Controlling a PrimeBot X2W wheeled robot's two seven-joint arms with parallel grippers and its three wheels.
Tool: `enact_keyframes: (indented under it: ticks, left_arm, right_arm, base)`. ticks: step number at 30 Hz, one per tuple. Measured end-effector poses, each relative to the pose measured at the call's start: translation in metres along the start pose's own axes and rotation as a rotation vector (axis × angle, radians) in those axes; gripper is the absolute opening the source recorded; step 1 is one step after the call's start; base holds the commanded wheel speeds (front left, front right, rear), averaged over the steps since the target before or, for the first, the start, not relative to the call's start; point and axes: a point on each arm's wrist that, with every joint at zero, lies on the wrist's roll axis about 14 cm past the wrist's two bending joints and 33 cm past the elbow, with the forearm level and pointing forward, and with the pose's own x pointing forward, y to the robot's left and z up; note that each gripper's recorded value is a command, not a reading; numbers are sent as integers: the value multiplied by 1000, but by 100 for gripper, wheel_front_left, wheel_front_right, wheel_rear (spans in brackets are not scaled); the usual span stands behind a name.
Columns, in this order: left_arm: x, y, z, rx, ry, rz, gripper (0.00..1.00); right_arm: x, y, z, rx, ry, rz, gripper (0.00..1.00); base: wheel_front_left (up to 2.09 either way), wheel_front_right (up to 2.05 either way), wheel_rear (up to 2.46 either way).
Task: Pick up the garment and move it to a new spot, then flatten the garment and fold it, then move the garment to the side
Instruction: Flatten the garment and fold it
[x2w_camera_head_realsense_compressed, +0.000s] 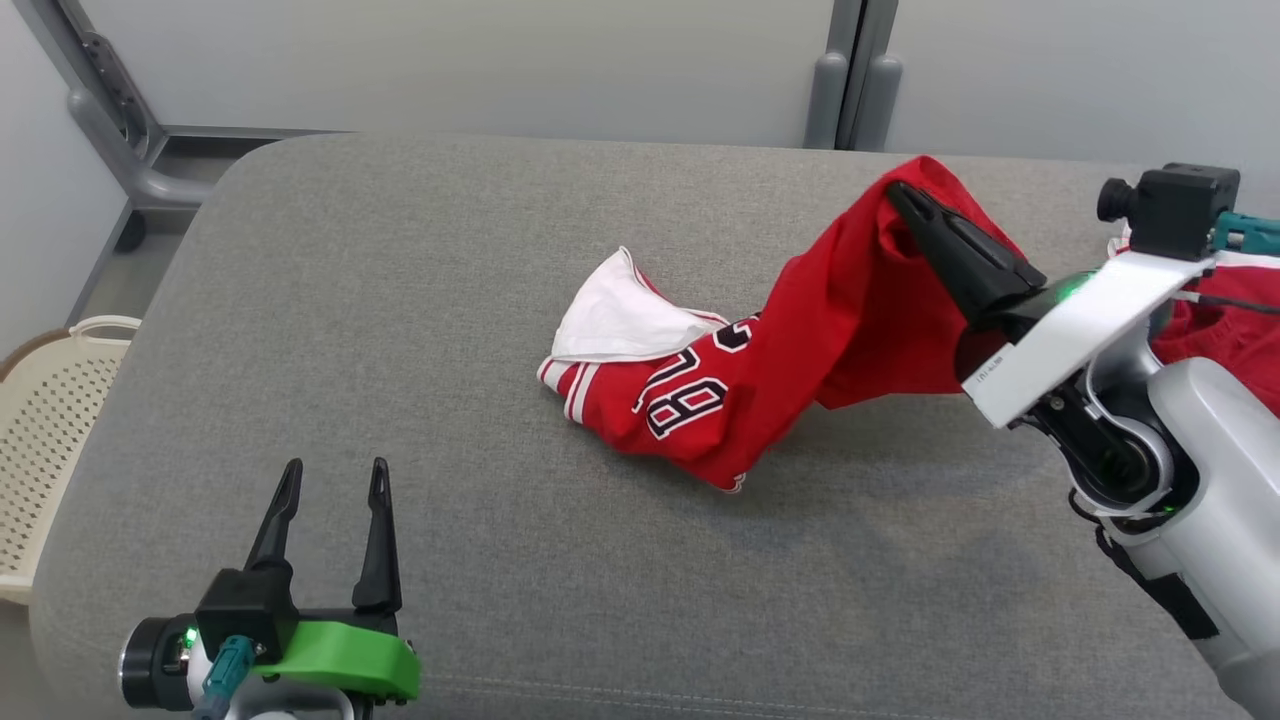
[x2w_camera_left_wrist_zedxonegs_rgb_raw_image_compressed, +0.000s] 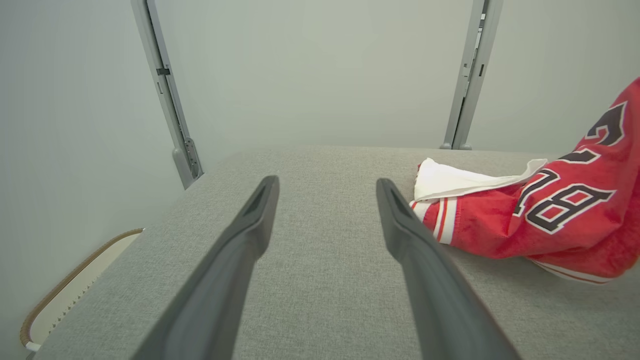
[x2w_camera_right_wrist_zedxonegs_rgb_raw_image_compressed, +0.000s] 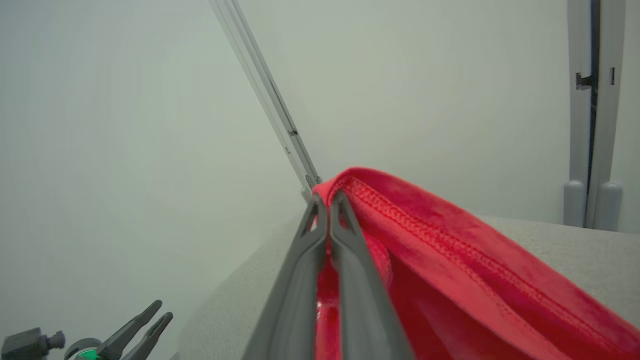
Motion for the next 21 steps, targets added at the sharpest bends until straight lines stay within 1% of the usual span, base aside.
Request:
enact_keyframes:
  ticks: [5, 10, 12, 19, 21]
  left_arm:
    - [-3, 5, 1, 2, -1, 14, 100]
    - [-5, 9, 1, 3, -1, 27, 100]
    - [-5, 10, 1, 3, 0, 30, 100]
    - [-3, 7, -3, 2, 10, 24, 100]
    - [-1, 6, -3, 2, 11, 18, 100]
  right_arm:
    - [18, 30, 4, 90, -36, 94, 0]
    - [22, 36, 3, 151, -48, 118, 0]
    - [21, 28, -7, 144, -18, 97, 0]
    - [1, -20, -61, 145, 123, -61, 0]
    - [-7, -36, -75, 125, 167, -110, 0]
  base:
    - [0, 0, 0]
    - [0, 0, 0]
    - [0, 0, 0]
    - [0, 0, 0]
    - [0, 0, 0]
